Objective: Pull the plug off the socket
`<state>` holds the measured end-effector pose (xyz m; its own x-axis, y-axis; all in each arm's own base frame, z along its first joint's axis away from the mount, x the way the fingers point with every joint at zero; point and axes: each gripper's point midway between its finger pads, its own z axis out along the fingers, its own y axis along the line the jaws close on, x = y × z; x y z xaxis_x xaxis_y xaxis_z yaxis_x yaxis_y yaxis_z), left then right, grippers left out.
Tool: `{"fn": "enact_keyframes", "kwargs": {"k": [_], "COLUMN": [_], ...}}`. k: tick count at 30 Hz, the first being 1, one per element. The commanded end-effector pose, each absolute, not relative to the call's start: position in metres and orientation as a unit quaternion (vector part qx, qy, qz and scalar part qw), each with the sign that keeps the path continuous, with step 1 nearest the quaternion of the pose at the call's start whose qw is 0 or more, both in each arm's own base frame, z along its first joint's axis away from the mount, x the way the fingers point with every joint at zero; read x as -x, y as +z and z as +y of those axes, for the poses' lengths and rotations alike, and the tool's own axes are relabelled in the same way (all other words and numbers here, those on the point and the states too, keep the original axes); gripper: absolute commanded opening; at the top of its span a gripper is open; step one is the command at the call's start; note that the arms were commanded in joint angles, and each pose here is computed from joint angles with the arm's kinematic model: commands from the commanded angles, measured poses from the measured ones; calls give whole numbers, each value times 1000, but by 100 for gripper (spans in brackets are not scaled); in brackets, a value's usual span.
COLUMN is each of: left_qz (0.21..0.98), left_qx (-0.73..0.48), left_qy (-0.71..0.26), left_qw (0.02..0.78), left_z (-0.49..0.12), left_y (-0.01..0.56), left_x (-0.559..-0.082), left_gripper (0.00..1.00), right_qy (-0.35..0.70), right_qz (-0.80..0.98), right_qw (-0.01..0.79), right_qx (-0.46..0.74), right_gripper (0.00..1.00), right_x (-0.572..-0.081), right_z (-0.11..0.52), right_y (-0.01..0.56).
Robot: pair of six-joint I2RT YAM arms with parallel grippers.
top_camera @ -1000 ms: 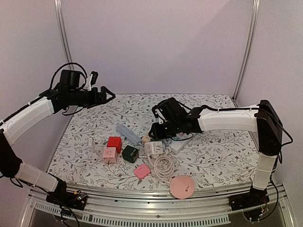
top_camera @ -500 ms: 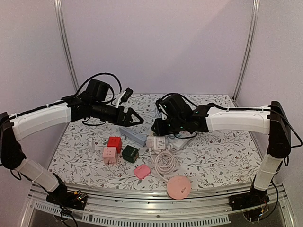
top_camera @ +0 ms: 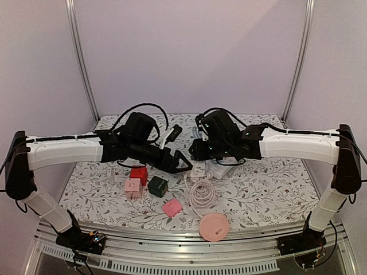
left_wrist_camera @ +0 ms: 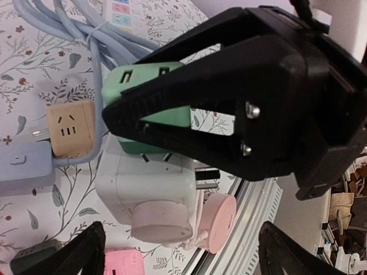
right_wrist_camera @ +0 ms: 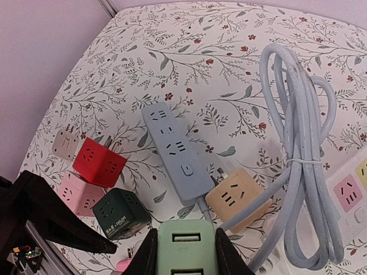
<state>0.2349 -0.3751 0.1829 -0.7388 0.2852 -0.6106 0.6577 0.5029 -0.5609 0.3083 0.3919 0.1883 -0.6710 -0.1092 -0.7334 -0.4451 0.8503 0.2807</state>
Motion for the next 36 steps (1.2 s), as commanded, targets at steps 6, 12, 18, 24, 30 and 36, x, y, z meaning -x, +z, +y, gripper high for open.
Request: {"fn": "enact_keyframes", "kwargs": {"k": [6, 12, 18, 24, 30, 36], "left_qz": [837, 842, 842, 842, 831, 826], "left_qx": [-264, -261, -250, -244, -243, -253], "left_qy": [-424, -417, -421, -422, -437, -443], "left_qw": [223, 220, 227, 232, 243, 239], "left_z": [-402, -409, -416, -419, -422, -423], "left_y": [159, 146, 141, 139, 149, 150], "left_x": [-228, -231, -239, -243, -244, -240], "left_gripper": [80, 68, 69, 71, 60, 46], "right_qy": [285, 286, 286, 291, 289, 291], "right_qz": [841, 841, 838, 839, 839, 843], "right_qw": [443, 443, 448, 444, 444, 436], "right_qx": [125, 121, 122, 119, 122, 120], "right_gripper": [0, 0, 0, 0, 1, 0], "right_x": [-312, -310, -308, -308, -309, -307], "right_z": [392, 389, 386, 387, 388, 390], "right_y": [262, 262, 268, 268, 266, 259]}}
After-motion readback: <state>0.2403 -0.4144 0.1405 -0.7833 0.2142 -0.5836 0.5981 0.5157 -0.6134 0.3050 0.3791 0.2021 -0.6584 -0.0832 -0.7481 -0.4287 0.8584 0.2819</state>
